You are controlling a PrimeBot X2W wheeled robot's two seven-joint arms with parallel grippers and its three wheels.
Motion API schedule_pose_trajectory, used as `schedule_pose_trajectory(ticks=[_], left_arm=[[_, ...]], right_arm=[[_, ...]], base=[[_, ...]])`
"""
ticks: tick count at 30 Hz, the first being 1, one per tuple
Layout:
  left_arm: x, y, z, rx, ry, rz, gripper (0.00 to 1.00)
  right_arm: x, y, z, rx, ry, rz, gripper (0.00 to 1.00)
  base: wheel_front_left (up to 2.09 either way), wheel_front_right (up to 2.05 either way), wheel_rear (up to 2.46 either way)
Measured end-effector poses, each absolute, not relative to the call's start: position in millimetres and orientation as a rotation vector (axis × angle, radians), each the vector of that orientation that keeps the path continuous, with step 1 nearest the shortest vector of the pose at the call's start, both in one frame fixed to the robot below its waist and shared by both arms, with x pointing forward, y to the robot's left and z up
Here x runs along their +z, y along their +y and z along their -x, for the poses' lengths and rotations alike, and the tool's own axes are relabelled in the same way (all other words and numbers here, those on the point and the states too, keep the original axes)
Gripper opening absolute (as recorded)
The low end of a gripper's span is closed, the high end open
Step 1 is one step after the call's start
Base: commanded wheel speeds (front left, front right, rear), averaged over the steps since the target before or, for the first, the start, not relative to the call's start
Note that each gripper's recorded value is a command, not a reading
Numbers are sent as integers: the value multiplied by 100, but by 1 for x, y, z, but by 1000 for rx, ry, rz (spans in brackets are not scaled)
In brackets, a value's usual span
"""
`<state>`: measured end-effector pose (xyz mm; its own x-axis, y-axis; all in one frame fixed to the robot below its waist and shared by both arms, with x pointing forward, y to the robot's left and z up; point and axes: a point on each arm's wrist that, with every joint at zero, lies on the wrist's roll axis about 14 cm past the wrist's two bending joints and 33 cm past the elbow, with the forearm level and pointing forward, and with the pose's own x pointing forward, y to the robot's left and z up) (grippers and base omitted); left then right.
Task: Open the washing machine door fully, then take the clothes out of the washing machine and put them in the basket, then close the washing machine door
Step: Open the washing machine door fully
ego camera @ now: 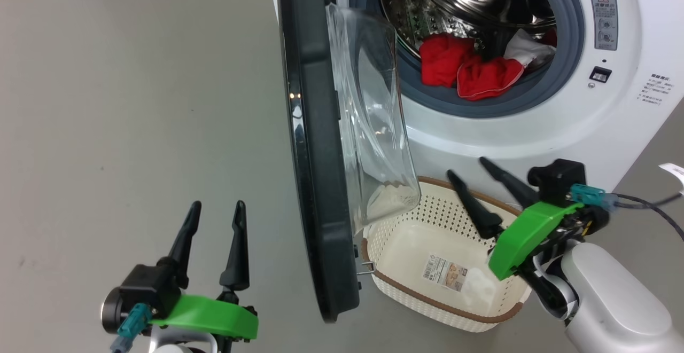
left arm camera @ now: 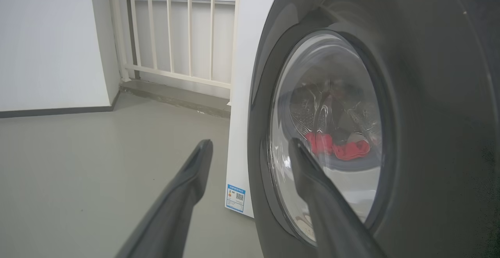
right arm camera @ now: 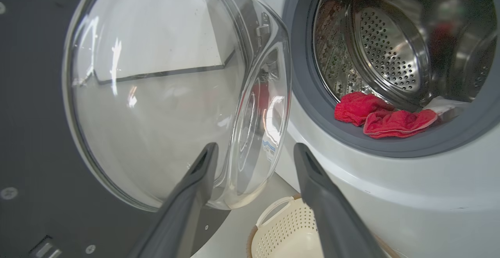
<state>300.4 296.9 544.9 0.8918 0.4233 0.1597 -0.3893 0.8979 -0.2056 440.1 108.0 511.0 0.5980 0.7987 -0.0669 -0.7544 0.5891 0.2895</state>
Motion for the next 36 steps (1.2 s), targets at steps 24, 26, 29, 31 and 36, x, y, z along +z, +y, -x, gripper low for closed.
schedule_pose_trajectory(ticks=[24,26,29,31,36], left_arm=[[558,295,-299,411,-241,137,100],[558,296,-299,413,-241,137,100],[558,296,-299,416,-240,136,100],[558,295,-300,414,-240,136,100],[559,295,-300,411,-243,137,100]], right_arm=[[526,65,-448,682,-57,-243,100],[524,63,-445,677,-54,-240,100],[524,60,-444,670,-60,-240,100],[526,59,-444,670,-65,-242,100],[526,58,-441,667,-67,-244,100]], base=[[0,0,0],[0,0,0],[0,0,0],[0,0,0],[0,0,0]])
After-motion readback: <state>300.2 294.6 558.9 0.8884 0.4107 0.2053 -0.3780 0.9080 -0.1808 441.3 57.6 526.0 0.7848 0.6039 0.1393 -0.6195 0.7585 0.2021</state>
